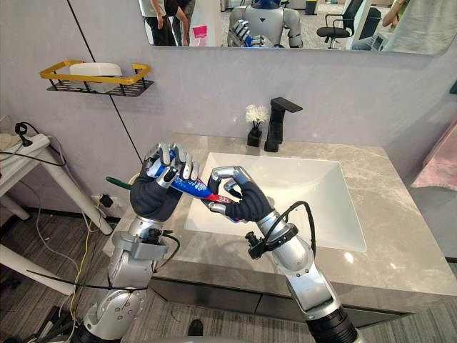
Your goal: Organize washtable
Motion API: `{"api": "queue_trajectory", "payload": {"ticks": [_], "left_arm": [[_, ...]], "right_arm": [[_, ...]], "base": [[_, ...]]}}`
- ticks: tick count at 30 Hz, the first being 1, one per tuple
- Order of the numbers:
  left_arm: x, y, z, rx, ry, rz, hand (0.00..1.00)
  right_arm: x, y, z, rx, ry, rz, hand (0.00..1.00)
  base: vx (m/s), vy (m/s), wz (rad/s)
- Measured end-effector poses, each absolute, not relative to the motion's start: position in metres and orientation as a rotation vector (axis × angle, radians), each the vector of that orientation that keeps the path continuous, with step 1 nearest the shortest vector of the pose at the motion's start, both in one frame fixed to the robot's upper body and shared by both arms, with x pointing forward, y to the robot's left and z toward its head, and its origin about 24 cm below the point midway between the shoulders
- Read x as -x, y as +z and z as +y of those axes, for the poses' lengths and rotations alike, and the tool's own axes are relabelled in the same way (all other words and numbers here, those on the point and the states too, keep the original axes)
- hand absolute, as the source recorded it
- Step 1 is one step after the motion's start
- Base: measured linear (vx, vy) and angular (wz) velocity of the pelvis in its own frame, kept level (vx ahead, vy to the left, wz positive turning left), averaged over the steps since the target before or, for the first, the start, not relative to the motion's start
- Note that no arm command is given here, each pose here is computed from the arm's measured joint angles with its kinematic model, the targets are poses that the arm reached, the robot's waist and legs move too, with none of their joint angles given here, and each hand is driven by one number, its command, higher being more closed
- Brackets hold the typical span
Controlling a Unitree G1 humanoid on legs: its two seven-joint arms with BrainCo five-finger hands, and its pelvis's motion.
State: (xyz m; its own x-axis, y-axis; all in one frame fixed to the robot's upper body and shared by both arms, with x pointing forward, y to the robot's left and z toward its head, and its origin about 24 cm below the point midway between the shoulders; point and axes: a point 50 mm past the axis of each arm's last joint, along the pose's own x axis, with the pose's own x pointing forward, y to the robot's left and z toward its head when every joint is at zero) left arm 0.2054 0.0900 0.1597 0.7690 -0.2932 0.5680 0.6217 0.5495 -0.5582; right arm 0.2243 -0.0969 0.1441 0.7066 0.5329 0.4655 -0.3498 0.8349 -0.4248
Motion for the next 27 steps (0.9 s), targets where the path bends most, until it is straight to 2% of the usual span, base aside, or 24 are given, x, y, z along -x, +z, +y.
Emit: {"api": "queue_trajectory", "payload": {"ticks": [12, 19, 21, 27], "left_arm": [[-0.208, 0.165, 0.090, 0.826, -0.549, -0.458, 1.00], [-0.210, 0.167, 0.094, 0.814, -0.501, -0.483, 1.00], [-0.212, 0.168, 0.098, 0.807, -0.479, -0.502, 1.00], [-0.214, 0.173, 0.115, 0.764, -0.397, -0.561, 1.00]], "right_arm": [[-0.228, 0.151, -0.102, 0.324, 0.332, -0.663, 0.00], [-0.232, 0.159, -0.121, 0.341, 0.192, -0.688, 0.00], [-0.231, 0.163, -0.129, 0.339, 0.135, -0.704, 0.00], [-0.217, 0.179, -0.210, 0.338, -0.317, -0.728, 0.00]], "base": [[-0.01, -0.007, -0.07], [-0.03, -0.009, -0.12], [-0.01, 0.002, -0.09], [0.00, 0.002, -0.10]]}}
